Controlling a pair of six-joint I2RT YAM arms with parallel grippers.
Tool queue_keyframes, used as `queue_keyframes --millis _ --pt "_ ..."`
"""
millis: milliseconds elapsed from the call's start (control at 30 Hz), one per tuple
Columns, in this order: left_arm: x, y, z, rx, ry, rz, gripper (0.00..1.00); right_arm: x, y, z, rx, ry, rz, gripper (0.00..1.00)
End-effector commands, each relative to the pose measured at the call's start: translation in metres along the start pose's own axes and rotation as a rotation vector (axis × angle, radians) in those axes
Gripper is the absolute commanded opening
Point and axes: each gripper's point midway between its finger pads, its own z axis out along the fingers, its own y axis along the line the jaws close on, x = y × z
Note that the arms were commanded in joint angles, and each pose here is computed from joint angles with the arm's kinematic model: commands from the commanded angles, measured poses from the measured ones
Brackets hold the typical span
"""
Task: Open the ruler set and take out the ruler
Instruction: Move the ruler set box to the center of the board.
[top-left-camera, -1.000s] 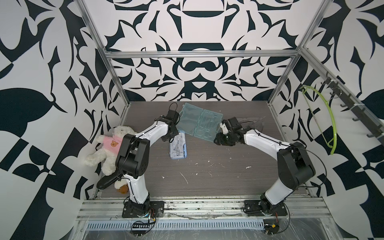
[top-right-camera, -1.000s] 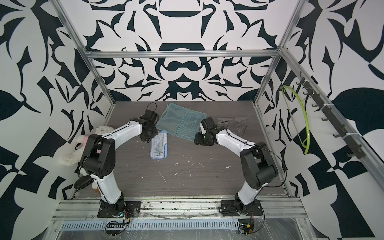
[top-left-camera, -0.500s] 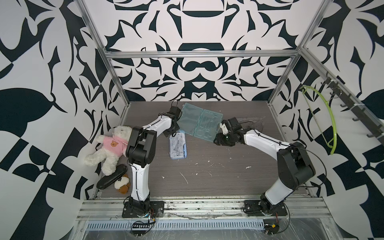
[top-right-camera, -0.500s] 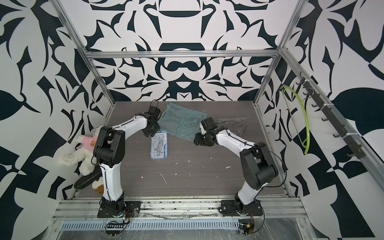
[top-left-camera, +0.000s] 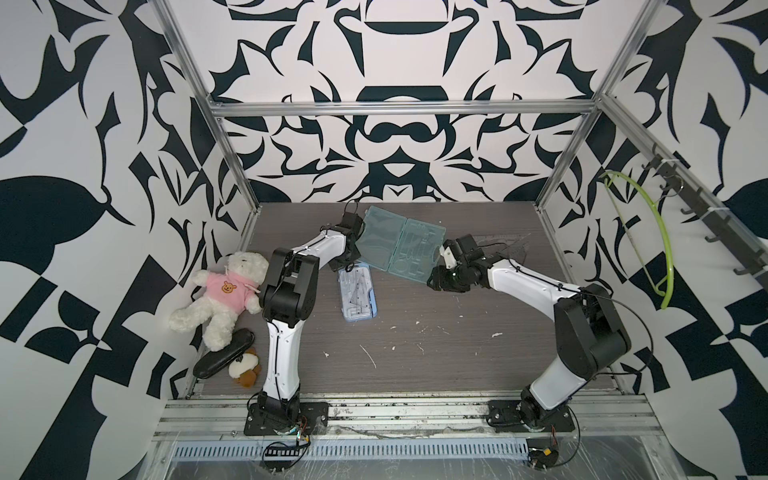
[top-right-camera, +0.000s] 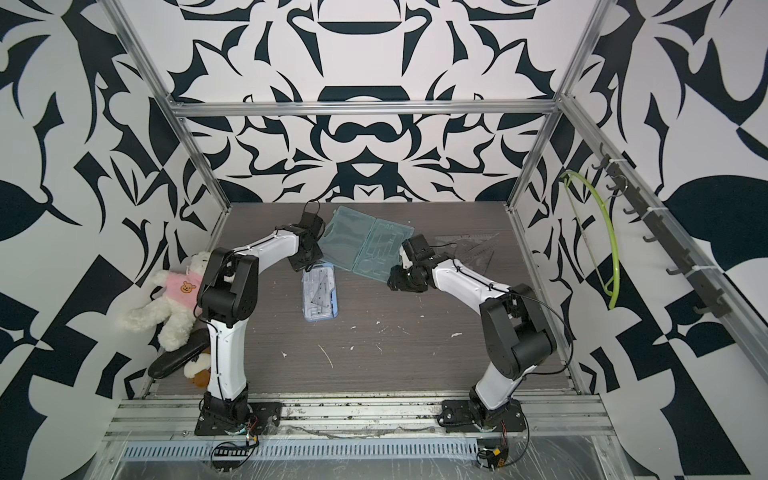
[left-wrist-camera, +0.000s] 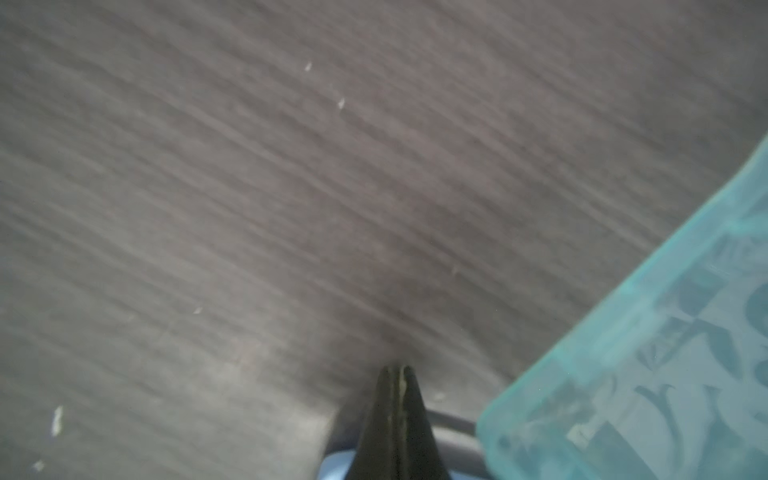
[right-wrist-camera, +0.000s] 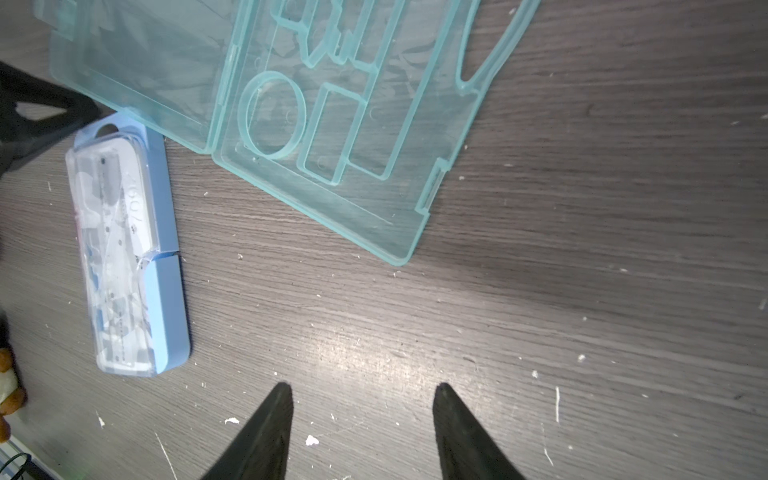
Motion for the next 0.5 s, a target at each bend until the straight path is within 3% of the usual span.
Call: queue_keyframes --millis 0,467 --pt "0.036 0.014 -0.003 0.015 0.096 0.029 0.0 -0.007 0.003 -0.003 -0.011 -0.019 0.006 0.55" --pt "0.121 0.003 -0.034 0.069 0.1 0.129 0.0 0.008 0.0 0.009 -0.007 0.022 0.034 0.53"
